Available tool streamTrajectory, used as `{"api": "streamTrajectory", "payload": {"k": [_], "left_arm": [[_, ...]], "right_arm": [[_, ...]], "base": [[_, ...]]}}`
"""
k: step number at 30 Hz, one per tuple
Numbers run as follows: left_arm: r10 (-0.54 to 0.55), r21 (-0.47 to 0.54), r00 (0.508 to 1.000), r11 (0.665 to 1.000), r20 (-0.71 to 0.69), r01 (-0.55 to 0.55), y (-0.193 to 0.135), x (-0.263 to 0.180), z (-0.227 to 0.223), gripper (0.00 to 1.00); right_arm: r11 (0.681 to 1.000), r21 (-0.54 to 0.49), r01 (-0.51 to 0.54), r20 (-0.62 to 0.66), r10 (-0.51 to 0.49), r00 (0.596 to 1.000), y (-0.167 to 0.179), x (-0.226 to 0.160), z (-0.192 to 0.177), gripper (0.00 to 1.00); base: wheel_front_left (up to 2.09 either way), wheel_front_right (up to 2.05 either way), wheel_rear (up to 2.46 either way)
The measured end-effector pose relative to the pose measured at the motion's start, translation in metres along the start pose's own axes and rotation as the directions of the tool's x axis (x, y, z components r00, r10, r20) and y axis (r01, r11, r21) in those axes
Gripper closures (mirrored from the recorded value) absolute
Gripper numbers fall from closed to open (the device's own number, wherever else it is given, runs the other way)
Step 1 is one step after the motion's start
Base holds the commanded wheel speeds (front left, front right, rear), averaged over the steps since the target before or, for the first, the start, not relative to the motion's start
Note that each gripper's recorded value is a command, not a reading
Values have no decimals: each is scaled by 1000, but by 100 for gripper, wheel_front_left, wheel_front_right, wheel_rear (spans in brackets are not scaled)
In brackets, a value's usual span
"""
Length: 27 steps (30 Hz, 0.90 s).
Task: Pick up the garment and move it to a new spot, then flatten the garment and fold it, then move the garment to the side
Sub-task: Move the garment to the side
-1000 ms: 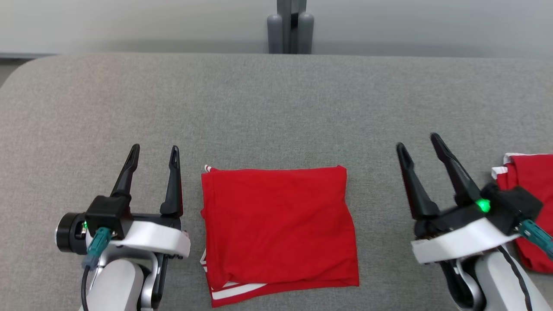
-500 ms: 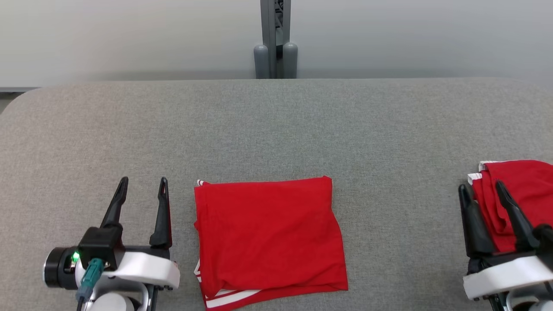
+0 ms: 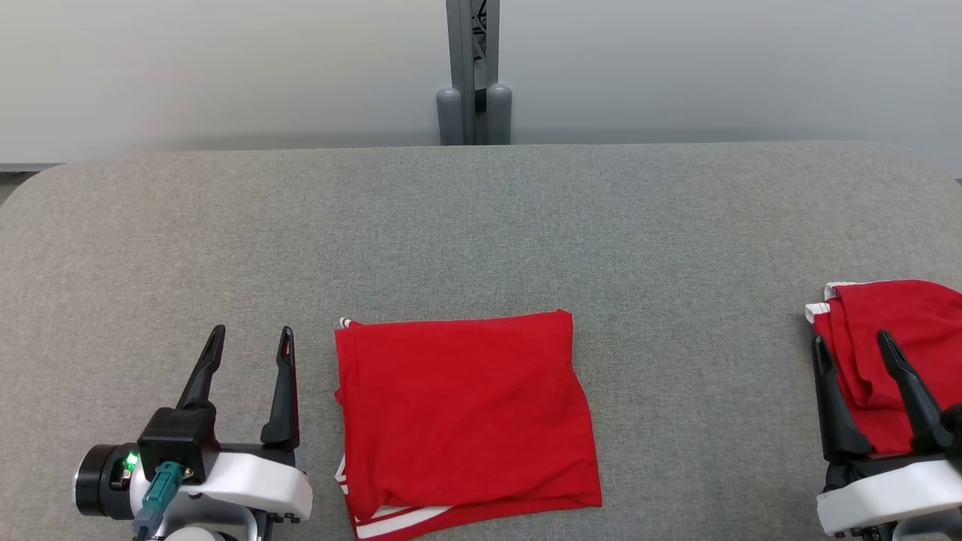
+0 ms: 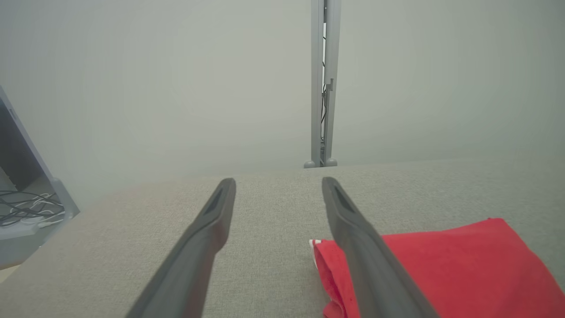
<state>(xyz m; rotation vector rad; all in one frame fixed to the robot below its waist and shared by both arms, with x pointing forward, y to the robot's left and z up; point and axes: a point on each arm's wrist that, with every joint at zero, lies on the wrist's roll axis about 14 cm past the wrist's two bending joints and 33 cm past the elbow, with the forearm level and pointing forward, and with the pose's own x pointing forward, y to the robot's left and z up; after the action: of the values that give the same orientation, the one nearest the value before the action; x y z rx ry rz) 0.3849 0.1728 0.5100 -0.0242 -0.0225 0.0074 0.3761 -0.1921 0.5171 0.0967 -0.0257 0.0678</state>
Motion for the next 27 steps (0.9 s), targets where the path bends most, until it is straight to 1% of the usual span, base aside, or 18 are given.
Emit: {"api": "streamTrajectory", "payload": {"k": [8,11,13,14,18,21,27], "left_arm": [[-1,0,1000,1000,-5,1,0,-2,0,0],[10,-1,1000,1000,-2,-10,3,-4,1,0],[24,-2,1000,1000,2,-24,7,-6,2,0],[58,-8,998,998,4,-58,16,-10,2,0],[95,-13,995,995,6,-95,27,-14,2,0],[119,-20,993,993,-9,-119,32,-20,-4,0],[155,-23,987,988,-30,-156,41,-25,-12,0]], "right_arm": [[1000,1,-17,1,17,1000,6,4,0,0],[998,-6,-59,-8,59,998,17,11,0,0],[995,-9,-103,-28,103,994,29,15,-4,0],[974,18,-228,-91,228,969,69,23,-21,0],[938,67,-340,-180,346,921,108,24,-51,0],[913,113,-392,-238,408,882,130,24,-73,0],[883,175,-436,-370,469,802,154,19,-120,0]], "base": [[0,0,0],[0,0,0],[0,0,0],[0,0,0],[0,0,0],[0,0,0],[0,0,0]]}}
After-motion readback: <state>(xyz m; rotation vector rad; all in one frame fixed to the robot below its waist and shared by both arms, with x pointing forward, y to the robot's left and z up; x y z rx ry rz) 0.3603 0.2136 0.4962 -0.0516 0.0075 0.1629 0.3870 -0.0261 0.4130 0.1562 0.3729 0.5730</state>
